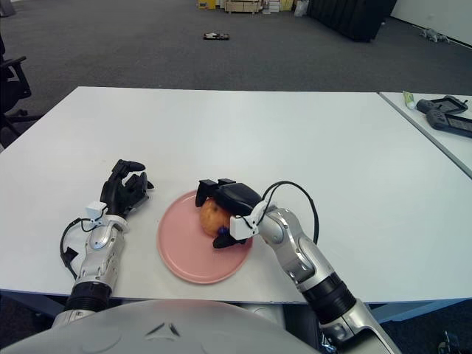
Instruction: Put the apple into the plate.
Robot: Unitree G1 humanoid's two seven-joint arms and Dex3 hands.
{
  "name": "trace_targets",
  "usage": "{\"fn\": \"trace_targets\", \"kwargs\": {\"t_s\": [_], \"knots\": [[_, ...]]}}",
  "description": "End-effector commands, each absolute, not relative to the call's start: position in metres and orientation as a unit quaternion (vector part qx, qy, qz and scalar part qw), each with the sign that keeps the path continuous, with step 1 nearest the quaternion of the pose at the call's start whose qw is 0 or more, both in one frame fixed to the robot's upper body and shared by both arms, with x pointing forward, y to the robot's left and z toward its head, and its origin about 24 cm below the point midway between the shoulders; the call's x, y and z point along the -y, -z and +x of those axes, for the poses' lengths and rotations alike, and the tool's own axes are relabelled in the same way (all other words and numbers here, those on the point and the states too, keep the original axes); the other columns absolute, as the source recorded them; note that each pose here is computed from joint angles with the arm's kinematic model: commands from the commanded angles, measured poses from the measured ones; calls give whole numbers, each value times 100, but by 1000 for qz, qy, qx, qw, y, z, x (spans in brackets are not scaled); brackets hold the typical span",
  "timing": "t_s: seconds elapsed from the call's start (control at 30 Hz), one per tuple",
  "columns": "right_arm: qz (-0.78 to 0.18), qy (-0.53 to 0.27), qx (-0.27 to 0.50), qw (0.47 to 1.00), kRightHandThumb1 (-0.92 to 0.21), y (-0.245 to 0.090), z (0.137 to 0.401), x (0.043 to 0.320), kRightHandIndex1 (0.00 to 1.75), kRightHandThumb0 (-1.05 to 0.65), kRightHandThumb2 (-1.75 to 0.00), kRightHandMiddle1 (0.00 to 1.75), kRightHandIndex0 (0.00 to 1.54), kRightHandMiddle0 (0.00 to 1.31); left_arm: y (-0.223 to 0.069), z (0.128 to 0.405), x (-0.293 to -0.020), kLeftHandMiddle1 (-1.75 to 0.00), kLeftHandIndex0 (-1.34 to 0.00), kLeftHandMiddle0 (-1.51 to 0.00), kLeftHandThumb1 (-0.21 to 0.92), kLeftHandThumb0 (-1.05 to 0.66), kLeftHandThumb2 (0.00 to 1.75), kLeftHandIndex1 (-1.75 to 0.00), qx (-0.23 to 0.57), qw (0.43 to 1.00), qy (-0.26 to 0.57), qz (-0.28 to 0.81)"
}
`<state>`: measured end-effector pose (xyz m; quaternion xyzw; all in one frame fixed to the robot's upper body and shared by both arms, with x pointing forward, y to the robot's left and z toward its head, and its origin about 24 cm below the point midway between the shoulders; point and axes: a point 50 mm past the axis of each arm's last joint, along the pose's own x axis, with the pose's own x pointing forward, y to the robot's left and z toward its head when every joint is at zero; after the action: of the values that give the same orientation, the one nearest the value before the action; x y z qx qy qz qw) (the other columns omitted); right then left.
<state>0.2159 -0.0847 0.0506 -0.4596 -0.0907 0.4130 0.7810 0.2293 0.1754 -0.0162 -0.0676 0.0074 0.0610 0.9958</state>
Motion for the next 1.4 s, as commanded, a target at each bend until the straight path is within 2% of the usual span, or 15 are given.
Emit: {"fn": "trace_targets", "kwargs": {"t_s": [0.0,0.07,0.17,0.27,0.37,0.6,1.0,1.1,1.23,1.37], "knots": [[-474,-411,96,772,-57,-54,216,89,36,-72,-77,77,0,0,22,228,-175,-175,-34,-57,68,-38,86,-175,-24,995,-60,-70],[-477,-411,99,770,-61,-55,216,89,19,-75,-73,61,0,0,22,228,-175,-175,-34,-57,68,-38,86,-175,-23,996,-60,-68],[-484,-408,109,766,-65,-58,215,89,6,-81,-67,38,0,0,22,227,-175,-175,-34,-58,68,-38,86,-175,-21,996,-60,-60],[-485,-404,116,766,-68,-59,215,89,2,-88,-59,14,0,0,22,227,-175,-175,-35,-61,67,-38,87,-175,-21,996,-60,-55],[-480,-395,124,774,-71,-61,215,90,1,-94,-51,5,0,0,22,227,-175,-175,-35,-63,67,-39,88,-175,-21,997,-60,-51],[-432,-386,125,805,-81,-68,212,95,0,-104,-27,0,0,0,22,227,-175,-175,-36,-66,65,-39,91,-175,-20,997,-57,-53],[-360,-406,129,830,-81,-81,212,106,0,-105,-19,0,0,0,22,227,-175,-175,-39,-70,62,-40,95,-175,-13,997,-52,-53],[-303,-400,140,853,-81,-93,208,113,0,-105,-18,0,0,0,22,227,-175,-175,-39,-70,61,-40,95,-175,-13,997,-53,-54],[-171,-386,135,896,-82,-93,207,116,0,-103,-18,0,0,0,22,227,-175,-175,-39,-70,61,-40,95,-175,-16,997,-52,-55],[-126,-359,127,916,-89,-75,210,124,0,-105,-22,0,0,0,22,227,-175,-175,-39,-70,61,-40,95,-175,-14,997,-53,-54]]}}
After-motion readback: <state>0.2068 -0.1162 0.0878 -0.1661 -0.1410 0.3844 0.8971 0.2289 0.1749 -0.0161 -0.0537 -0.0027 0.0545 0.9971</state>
